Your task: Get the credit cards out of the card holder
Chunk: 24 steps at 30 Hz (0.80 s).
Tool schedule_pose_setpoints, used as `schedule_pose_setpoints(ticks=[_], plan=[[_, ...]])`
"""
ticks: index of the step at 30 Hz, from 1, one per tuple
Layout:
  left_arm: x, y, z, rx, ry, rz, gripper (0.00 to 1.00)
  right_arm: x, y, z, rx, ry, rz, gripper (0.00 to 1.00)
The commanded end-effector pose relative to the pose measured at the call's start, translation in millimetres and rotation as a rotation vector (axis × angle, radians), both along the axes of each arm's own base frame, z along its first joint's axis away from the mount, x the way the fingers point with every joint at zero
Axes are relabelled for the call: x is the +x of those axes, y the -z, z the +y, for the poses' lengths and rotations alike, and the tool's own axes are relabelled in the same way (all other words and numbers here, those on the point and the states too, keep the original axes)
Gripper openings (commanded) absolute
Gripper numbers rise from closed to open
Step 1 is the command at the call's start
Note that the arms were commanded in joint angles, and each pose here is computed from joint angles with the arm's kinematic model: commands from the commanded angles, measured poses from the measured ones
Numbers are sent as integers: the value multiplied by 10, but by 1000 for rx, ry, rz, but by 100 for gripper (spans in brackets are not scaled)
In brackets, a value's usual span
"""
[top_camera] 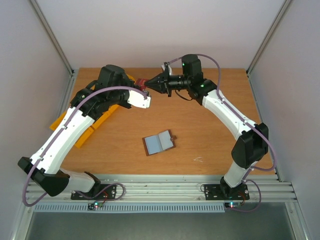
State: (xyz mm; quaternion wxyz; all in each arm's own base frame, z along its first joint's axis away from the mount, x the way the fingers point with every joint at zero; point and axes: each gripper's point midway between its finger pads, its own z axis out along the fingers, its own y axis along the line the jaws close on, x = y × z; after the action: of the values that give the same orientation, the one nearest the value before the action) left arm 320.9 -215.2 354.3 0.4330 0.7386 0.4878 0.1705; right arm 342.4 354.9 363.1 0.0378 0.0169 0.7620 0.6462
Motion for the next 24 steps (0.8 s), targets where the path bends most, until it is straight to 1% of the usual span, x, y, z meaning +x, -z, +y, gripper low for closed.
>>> schedule_pose_setpoints(ticks=[1,5,6,7,9,11,12,15,16,18,20,23,24], plan=[[56,-167,-72,-51,1,-41,1,-150,-262,-2,52,-32,-44,1],[35,-136,-28,-50,-28,-10,0,-142,-245,-9,50,-32,-47,1],[51,-114,-9,-45,-44,-7,0,-127,-242,-31,46,-25,-51,7],[79,-104,31,-41,-76,-6,0,-102,-202,-62,29,-11,-44,18],[159,-53,131,-16,-152,-5,0,-50,-127,-175,-24,32,-52,49],[244,30,251,28,-239,4,0,31,-11,-376,-125,100,-99,94],[303,81,336,57,-296,7,0,74,49,-512,-191,142,-123,98],[485,310,621,161,-459,49,0,152,226,-947,-413,245,-203,99],[579,476,742,215,-517,92,0,180,283,-1100,-475,274,-218,99],[754,665,989,272,-654,148,0,213,375,-1369,-559,318,-228,99],[973,788,1202,290,-787,191,0,234,478,-1592,-573,342,-194,98],[1269,1049,1488,339,-934,261,0,288,546,-1865,-549,388,-158,99],[1370,1145,1552,330,-979,287,0,313,563,-1937,-545,402,-153,99]])
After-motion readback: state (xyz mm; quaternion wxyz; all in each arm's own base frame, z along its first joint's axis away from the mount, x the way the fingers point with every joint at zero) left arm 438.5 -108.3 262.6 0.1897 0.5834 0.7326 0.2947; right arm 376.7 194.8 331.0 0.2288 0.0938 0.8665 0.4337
